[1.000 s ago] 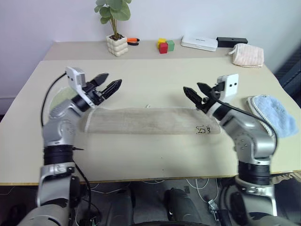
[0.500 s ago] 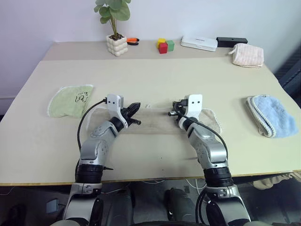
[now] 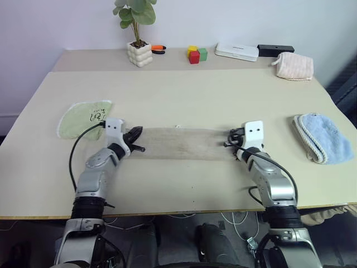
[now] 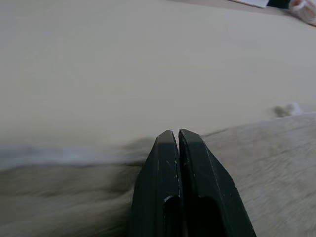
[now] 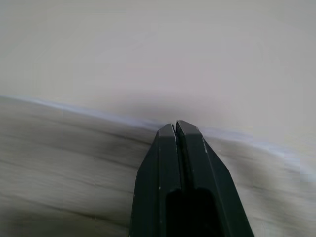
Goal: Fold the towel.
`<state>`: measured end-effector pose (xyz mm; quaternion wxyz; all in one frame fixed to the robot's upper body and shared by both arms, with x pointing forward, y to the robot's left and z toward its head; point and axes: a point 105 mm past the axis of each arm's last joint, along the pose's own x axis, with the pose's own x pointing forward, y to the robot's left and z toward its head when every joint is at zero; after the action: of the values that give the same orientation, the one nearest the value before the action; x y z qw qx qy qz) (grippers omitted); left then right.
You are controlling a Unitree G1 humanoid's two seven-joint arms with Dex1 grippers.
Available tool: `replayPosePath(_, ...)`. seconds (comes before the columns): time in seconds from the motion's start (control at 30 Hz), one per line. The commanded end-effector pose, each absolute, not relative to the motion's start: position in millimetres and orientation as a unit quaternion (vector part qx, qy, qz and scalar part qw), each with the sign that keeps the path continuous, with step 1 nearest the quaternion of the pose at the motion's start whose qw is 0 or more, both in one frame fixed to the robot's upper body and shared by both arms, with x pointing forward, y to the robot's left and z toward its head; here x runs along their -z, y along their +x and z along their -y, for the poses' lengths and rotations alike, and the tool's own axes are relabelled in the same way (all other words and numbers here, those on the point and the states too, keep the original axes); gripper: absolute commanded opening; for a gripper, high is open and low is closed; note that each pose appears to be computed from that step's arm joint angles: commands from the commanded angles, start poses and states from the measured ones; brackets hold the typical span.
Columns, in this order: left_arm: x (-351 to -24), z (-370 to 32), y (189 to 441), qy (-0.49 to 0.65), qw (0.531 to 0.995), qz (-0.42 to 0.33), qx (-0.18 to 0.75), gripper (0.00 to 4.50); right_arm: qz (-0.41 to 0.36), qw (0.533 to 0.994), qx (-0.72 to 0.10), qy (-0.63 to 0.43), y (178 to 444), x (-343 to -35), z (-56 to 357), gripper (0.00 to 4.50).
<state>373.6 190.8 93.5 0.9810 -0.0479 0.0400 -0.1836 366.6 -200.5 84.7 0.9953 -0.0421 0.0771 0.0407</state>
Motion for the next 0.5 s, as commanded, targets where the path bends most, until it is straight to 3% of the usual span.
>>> replayPosePath(0.03,-101,-213,372,-0.047,0.985,-0.023,0.162,0.12,-0.067,0.996,-0.019,-0.063,366,-92,221,0.00)
replayPosePath(0.3,-113,-202,365,-0.082,0.971,-0.011,0.223,0.12,-0.028,0.999,-0.035,-0.025,368,-115,226,0.00)
replayPosePath(0.37,-122,-188,358,-0.086,0.959,-0.003,0.269,0.91,-0.014,0.999,-0.046,-0.021,368,-127,224,0.81)
replayPosePath(0.5,-151,-171,347,-0.079,0.935,0.032,0.344,2.93,-0.005,0.995,-0.058,0.081,362,-150,231,2.79)
